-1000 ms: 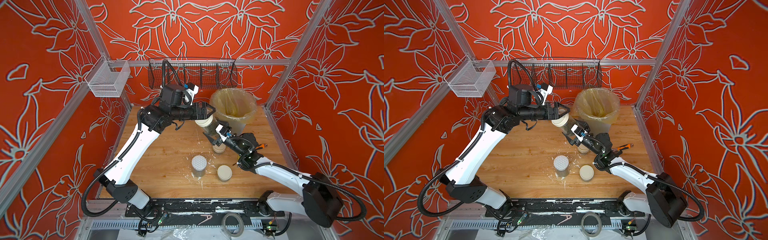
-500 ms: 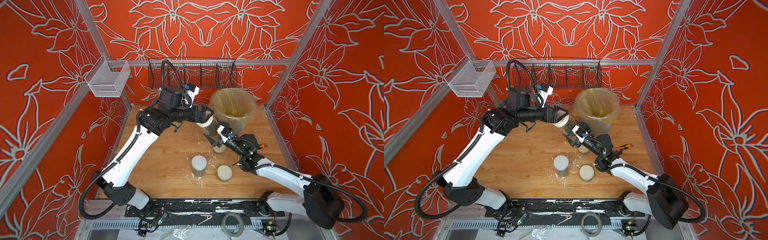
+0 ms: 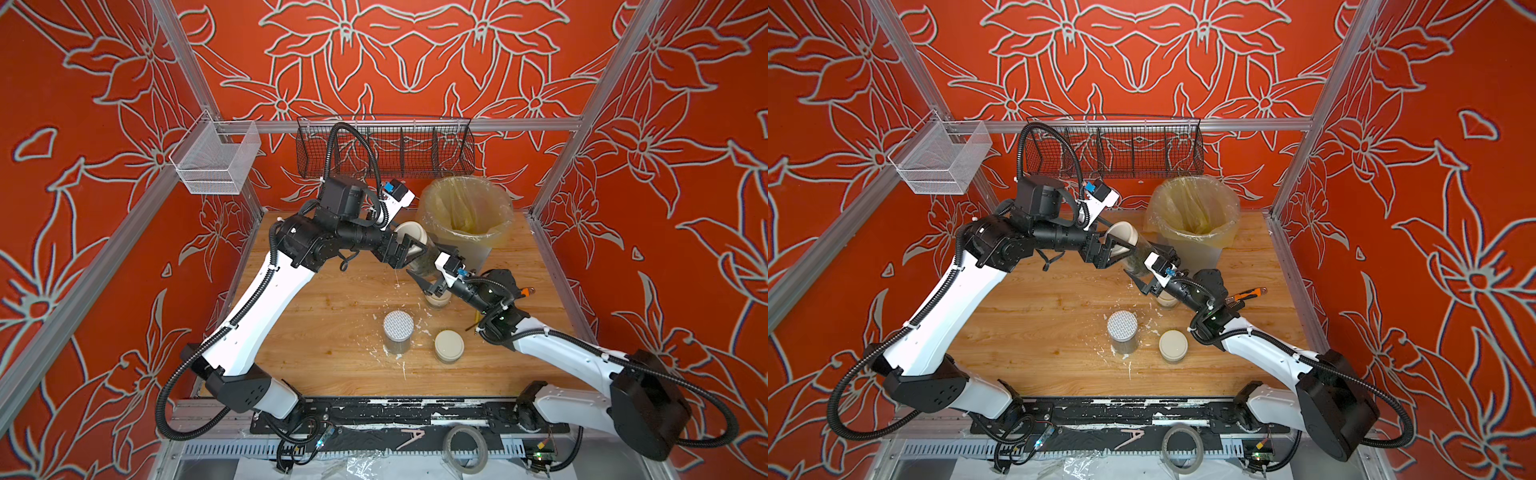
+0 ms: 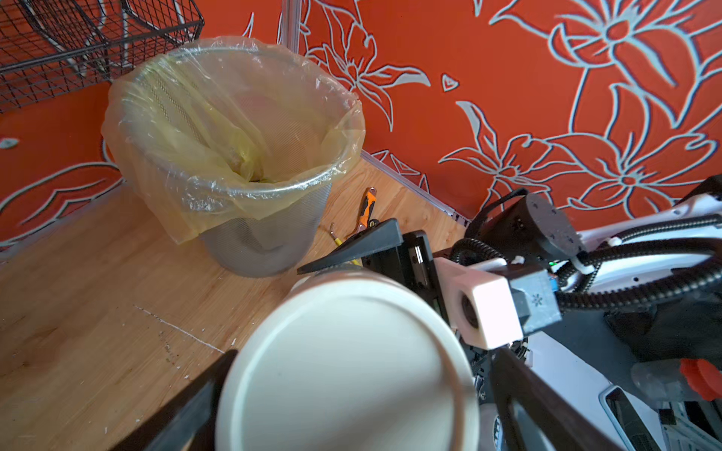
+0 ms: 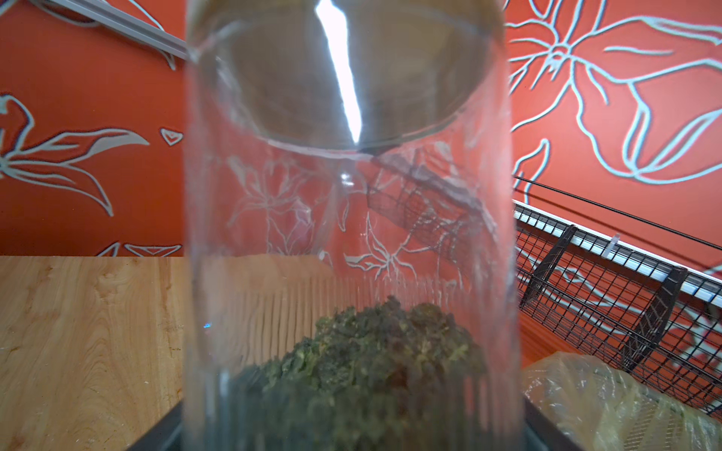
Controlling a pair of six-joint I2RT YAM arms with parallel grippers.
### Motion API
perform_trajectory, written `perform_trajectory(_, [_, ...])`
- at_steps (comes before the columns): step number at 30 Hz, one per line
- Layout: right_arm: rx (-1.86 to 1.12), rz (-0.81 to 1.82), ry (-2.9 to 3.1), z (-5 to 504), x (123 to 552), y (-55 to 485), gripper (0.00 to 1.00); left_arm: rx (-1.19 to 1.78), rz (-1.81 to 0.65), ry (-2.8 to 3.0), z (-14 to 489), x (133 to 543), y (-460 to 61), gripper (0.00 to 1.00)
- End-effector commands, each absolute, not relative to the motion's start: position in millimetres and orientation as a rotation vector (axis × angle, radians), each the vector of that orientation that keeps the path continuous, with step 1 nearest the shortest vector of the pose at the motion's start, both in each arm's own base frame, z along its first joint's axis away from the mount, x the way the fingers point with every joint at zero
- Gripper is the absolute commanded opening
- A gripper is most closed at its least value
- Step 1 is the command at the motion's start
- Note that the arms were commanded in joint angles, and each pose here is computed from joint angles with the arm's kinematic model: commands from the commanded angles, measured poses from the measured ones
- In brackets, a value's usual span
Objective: Empty moldy tea leaves from jars
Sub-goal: Unscrew the lid from the jar.
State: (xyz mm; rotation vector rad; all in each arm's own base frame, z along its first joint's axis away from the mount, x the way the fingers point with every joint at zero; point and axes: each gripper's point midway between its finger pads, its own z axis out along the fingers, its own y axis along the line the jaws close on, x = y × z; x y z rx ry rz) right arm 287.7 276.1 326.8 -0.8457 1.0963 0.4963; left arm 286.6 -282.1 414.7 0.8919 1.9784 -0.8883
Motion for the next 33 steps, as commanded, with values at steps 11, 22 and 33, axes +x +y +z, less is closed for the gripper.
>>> perform_trajectory(11, [-0.862, 0.527, 0.968, 364, 269, 278, 0.31, 0.864, -0.927, 2.063, 398, 294, -292, 0.49])
perform_trajectory(22, [-0.841, 0.462, 0.970, 361, 270, 269, 0.97, 0.729, -0.899, 2.054, 420, 297, -280, 0.22])
perform_trajectory(33, [-0.889, 0.488, 1.031, 346, 282, 283, 0.91, 0.742, -0.958, 2.047, 425, 289, -284, 0.19])
